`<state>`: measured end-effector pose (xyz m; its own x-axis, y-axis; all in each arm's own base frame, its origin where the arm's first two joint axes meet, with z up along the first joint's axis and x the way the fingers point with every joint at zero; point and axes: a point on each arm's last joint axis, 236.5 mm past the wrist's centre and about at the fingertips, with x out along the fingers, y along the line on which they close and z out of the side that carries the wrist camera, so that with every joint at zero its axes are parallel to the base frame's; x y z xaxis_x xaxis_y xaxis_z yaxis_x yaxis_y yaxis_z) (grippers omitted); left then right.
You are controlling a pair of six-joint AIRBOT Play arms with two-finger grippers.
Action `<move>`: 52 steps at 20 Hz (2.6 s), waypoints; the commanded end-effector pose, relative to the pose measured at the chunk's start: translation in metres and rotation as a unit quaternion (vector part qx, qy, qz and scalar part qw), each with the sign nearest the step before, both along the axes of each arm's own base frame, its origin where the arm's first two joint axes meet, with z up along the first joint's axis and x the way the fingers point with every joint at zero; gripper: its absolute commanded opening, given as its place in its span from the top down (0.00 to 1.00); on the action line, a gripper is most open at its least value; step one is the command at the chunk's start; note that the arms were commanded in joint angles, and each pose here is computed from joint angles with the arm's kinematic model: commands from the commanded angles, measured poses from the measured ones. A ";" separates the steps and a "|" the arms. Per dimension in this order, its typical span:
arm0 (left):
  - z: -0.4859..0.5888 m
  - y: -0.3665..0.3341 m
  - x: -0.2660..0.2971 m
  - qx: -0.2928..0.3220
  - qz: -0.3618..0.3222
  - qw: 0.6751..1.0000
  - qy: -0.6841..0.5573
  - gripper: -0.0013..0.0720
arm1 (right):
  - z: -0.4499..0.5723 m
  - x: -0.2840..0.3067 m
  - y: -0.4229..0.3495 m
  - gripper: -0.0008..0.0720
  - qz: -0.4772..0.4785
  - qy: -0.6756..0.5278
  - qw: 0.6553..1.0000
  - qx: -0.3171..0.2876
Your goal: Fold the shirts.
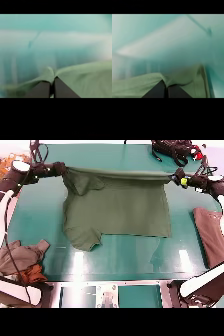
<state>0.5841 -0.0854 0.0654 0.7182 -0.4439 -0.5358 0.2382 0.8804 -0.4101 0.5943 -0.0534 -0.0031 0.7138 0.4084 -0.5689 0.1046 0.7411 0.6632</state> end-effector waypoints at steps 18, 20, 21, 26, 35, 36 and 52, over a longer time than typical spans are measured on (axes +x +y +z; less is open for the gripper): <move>-0.105 -0.019 -0.101 -0.008 -0.067 0.972 0.227 0.02 | -0.067 -0.092 0.003 0.53 0.088 0.209 0.973 -0.050; -0.095 -0.014 -0.116 -0.023 -0.084 0.961 0.262 0.03 | -0.053 -0.106 -0.027 0.53 0.055 0.244 0.966 -0.065; -0.087 -0.008 -0.124 -0.036 -0.090 0.954 0.283 0.03 | -0.045 -0.117 -0.042 0.55 0.040 0.261 0.962 -0.075; -0.055 0.011 -0.166 -0.075 -0.104 0.921 0.368 0.95 | -0.025 -0.181 -0.047 0.96 0.023 0.314 0.947 -0.062; -0.081 0.024 -0.320 0.005 0.005 0.918 0.397 0.73 | -0.052 -0.332 0.017 0.92 -0.063 0.346 0.936 -0.018; -0.095 0.022 -0.334 -0.002 0.021 0.916 0.401 0.29 | -0.056 -0.333 0.025 0.68 -0.075 0.334 0.940 0.000; -0.145 -0.038 -0.297 -0.125 0.128 0.937 0.299 0.58 | -0.113 -0.283 0.074 0.39 -0.106 0.324 0.938 0.062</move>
